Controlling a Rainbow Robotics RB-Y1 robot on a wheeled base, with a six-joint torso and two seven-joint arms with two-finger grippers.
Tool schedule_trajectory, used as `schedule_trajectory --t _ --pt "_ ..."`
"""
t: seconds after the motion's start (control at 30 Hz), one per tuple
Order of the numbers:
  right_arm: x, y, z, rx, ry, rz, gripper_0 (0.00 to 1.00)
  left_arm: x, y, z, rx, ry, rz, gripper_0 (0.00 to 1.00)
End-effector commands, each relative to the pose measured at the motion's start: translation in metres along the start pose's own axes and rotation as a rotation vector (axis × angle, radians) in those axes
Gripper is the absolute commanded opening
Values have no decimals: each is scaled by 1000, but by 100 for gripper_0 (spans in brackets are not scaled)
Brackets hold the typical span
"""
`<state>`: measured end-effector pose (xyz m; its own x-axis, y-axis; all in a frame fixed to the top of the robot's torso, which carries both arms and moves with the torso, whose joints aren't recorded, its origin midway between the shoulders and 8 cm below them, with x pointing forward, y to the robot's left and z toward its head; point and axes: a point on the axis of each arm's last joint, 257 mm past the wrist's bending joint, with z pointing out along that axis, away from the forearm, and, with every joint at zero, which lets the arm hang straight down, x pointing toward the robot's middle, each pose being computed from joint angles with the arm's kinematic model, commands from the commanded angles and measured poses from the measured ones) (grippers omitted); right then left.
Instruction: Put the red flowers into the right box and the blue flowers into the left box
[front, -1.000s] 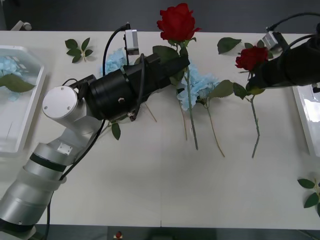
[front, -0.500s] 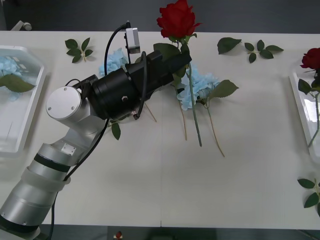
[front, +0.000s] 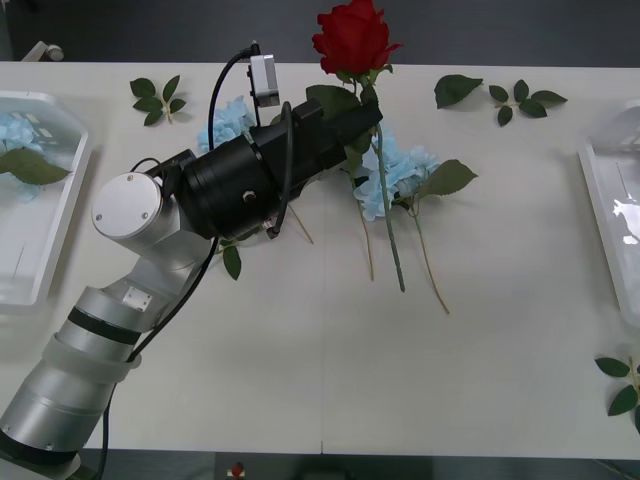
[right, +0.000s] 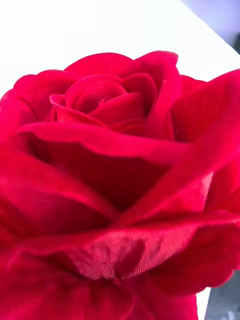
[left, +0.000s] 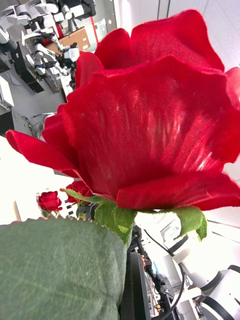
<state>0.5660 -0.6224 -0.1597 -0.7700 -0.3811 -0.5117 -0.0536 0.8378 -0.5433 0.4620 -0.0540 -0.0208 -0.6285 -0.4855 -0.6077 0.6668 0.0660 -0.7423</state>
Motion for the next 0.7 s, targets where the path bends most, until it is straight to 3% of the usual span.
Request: schedule_trajectory --t 0.03,0.1,0.13,0.17,0.23,0.33,0.43,0.7 --pt "-10 -11 6 34 -32 39 0 -3 -3 -3 6 -12 35 0" --pt "-2 -8 13 36 -27 55 4 -3 -2 -3 6 -14 34 0" --pt "1 -7 18 39 -30 65 22 -3 -3 -3 6 -14 34 0" --pt "3 -7 20 42 -31 71 31 -3 -3 -3 6 -14 34 0" --pt "10 -8 24 49 -28 80 58 -3 -3 -3 7 -14 34 0" --pt "14 -6 25 43 -14 75 78 -3 -2 -3 6 -14 35 0" --pt "13 1 24 10 -13 84 88 -3 -2 -3 6 -14 35 0" --pt "-15 35 -10 -208 -55 56 95 -8 -2 -2 2 -29 37 0"
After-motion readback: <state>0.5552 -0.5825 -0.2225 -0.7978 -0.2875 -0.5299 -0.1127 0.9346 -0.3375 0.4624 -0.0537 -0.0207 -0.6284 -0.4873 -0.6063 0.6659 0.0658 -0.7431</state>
